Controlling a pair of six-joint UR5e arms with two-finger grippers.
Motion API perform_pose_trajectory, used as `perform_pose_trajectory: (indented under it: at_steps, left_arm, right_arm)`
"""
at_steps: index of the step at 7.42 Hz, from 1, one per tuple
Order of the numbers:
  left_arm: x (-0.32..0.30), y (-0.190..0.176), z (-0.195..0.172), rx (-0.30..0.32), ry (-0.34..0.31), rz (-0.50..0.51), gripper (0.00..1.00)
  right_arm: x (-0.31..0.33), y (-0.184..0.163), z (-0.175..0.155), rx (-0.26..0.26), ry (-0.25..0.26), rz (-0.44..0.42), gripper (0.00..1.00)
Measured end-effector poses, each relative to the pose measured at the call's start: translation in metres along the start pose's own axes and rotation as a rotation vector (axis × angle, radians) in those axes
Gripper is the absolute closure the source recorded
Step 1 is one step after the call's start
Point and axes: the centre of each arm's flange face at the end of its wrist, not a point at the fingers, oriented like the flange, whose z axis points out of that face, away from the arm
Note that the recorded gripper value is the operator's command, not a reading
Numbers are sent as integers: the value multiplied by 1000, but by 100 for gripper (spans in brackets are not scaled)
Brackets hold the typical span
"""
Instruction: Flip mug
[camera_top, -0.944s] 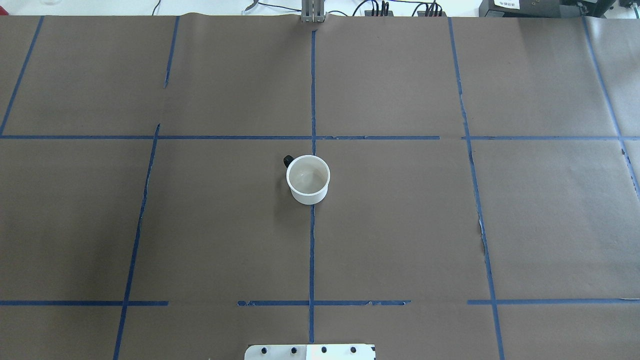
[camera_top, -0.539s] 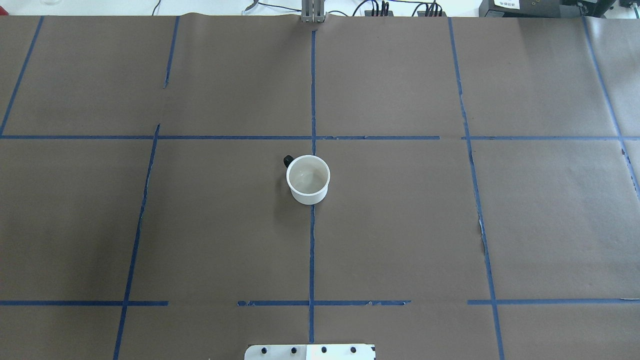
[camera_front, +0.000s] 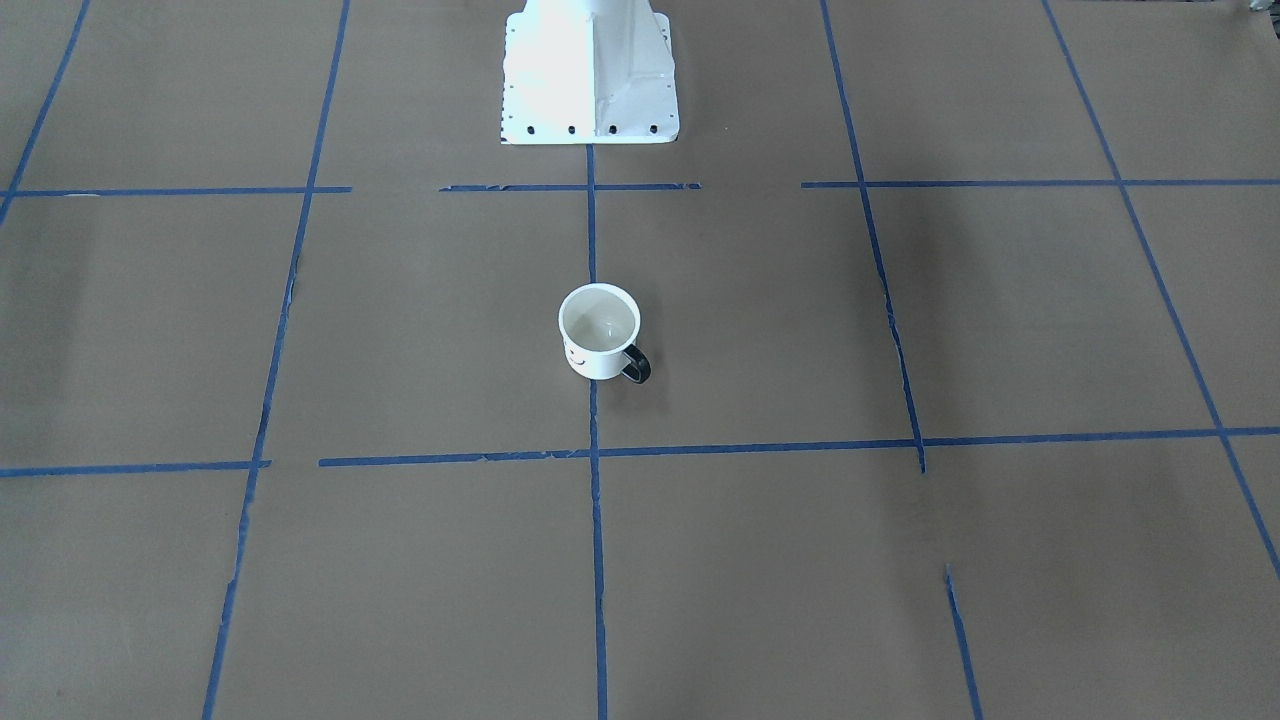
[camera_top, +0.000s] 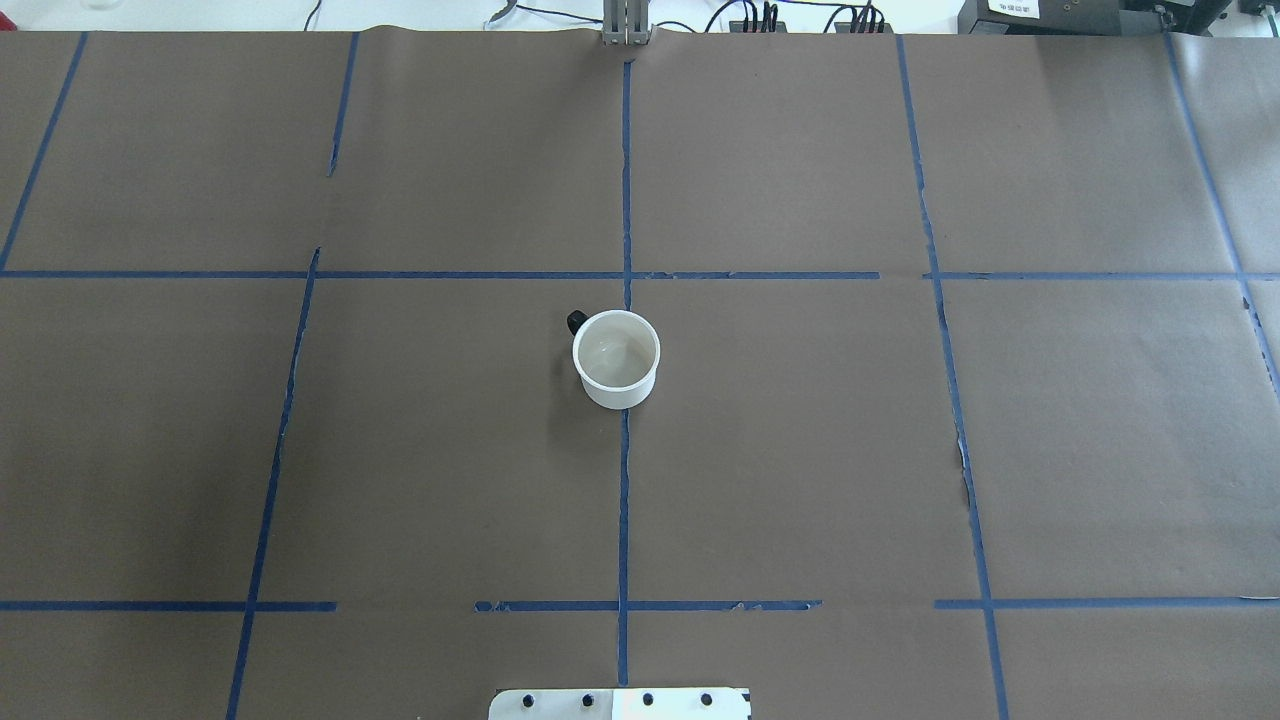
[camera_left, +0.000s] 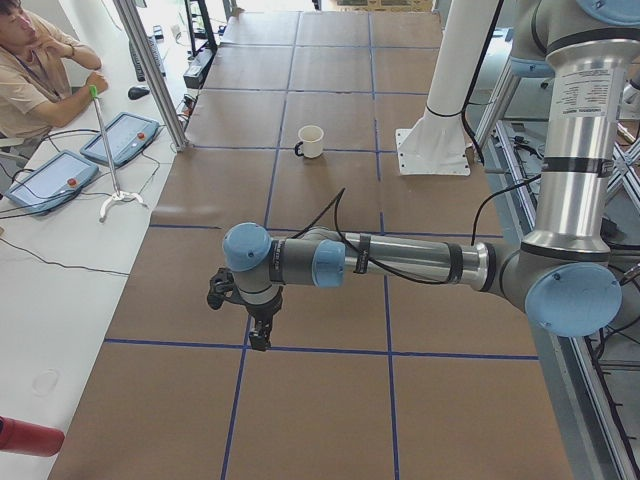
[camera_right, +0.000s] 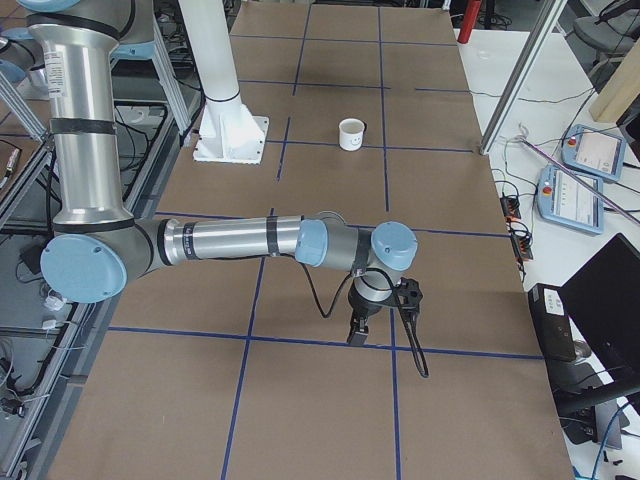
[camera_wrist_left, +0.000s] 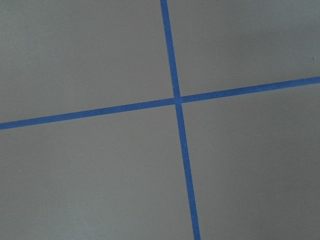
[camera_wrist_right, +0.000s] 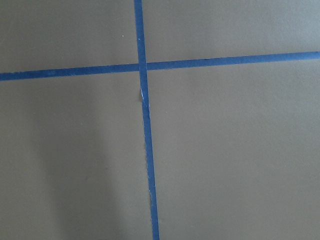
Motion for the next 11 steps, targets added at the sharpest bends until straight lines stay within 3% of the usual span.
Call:
perform_pose_trajectory:
  at_steps: [11]
  left_arm:
    - [-3,2,4,-9,1,-4,0]
  right_arm:
    - [0,0,0,0,0,0,0]
